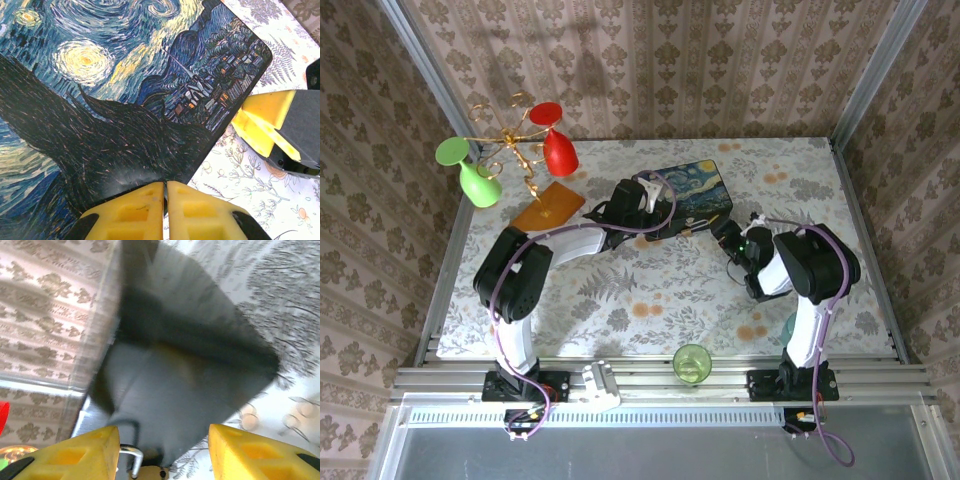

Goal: Unlock the padlock with the key

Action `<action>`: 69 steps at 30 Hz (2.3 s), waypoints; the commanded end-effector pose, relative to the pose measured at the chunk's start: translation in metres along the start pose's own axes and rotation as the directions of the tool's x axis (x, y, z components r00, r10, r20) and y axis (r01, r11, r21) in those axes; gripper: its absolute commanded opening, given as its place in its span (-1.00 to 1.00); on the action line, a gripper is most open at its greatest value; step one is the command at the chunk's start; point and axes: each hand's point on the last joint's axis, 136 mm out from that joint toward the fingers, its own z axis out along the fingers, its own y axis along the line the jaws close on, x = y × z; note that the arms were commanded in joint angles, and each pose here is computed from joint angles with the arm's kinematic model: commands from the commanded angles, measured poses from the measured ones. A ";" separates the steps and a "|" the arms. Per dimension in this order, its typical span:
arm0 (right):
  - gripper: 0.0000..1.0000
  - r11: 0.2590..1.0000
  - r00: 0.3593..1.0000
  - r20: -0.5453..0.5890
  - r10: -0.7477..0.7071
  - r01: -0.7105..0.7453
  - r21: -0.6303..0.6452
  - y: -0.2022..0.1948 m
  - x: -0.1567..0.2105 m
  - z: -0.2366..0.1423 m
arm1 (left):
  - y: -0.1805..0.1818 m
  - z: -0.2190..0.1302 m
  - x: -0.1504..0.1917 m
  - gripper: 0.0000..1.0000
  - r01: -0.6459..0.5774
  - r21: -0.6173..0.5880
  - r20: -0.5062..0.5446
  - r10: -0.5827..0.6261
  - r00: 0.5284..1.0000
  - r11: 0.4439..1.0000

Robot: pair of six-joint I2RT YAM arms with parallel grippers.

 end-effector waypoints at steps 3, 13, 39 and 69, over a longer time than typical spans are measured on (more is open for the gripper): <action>0.05 0.991 0.994 -0.045 -0.097 0.092 -0.100 0.020 -0.002 -0.006 | 0.042 -0.002 0.107 -0.76 0.097 -0.156 -0.327 -0.144 0.934 0.983; 0.09 0.962 0.974 -0.161 -0.161 0.118 -0.246 0.040 0.005 0.018 | 0.040 -0.001 0.107 -0.76 0.105 -0.147 -0.327 -0.149 0.933 0.984; -0.16 0.958 0.961 -0.221 -0.164 0.102 -0.266 0.034 0.023 0.037 | 0.040 0.000 0.111 -0.76 0.108 -0.145 -0.341 -0.152 0.928 0.984; -0.69 0.984 0.990 -0.080 -0.119 0.106 -0.146 0.025 0.006 0.030 | 0.042 0.001 0.115 -0.77 0.108 -0.157 -0.352 -0.157 0.923 0.982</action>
